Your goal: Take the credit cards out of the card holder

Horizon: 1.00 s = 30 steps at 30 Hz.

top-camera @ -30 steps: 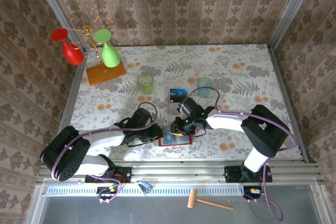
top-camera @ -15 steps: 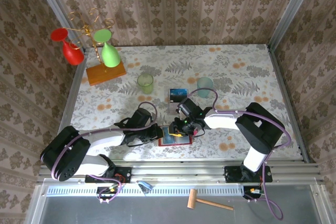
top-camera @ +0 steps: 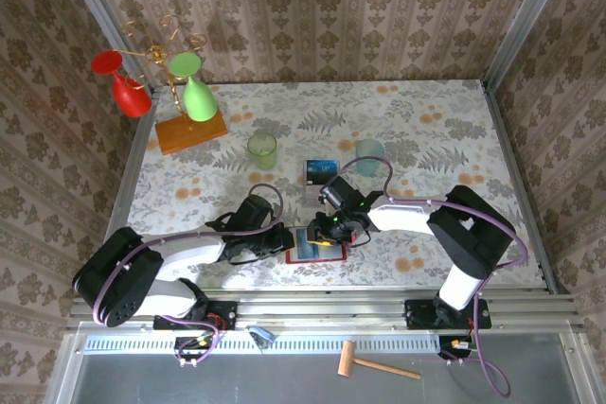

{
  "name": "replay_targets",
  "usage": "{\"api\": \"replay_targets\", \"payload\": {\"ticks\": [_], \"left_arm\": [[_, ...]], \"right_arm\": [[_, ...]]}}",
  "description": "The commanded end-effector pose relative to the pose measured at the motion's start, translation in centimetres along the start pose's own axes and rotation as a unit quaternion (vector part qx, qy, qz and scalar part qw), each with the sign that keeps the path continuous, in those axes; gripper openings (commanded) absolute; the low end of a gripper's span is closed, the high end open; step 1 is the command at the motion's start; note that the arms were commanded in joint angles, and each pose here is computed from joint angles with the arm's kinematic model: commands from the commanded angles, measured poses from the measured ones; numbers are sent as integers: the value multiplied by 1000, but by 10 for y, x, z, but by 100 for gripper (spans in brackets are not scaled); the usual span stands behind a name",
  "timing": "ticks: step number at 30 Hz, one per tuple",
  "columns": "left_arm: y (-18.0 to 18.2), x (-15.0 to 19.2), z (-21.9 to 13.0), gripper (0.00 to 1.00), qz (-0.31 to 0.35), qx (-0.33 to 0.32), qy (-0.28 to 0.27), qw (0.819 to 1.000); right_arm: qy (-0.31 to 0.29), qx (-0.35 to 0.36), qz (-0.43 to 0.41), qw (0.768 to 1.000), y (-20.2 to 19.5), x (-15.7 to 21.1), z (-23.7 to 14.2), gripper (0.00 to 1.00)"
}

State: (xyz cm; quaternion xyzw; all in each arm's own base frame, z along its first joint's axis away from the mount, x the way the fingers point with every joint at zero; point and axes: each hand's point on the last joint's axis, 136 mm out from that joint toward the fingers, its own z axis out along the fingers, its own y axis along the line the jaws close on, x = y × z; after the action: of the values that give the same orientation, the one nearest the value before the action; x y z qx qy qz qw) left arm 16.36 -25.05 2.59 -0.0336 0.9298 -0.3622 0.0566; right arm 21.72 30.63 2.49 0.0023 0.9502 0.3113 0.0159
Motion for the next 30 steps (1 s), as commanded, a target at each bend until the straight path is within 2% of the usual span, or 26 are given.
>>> {"api": "replay_targets", "payload": {"ticks": [1,6,19,30], "left_arm": [[21,9,3,12,-11,-29,14,999],[17,7,2,12,-11,-24,12,1000],[-26,-9,-12,13,28,2,6,1000],[-21,2,6,7,34,-12,34,999]], "right_arm": [[-9,41,0,999,-14,-1,-7,29],[-19,29,-5,999,-6,-5,-14,29],[-25,-9,9,1000,-2,-6,-24,29],[-5,-29,24,999,-6,-1,-12,29]]}}
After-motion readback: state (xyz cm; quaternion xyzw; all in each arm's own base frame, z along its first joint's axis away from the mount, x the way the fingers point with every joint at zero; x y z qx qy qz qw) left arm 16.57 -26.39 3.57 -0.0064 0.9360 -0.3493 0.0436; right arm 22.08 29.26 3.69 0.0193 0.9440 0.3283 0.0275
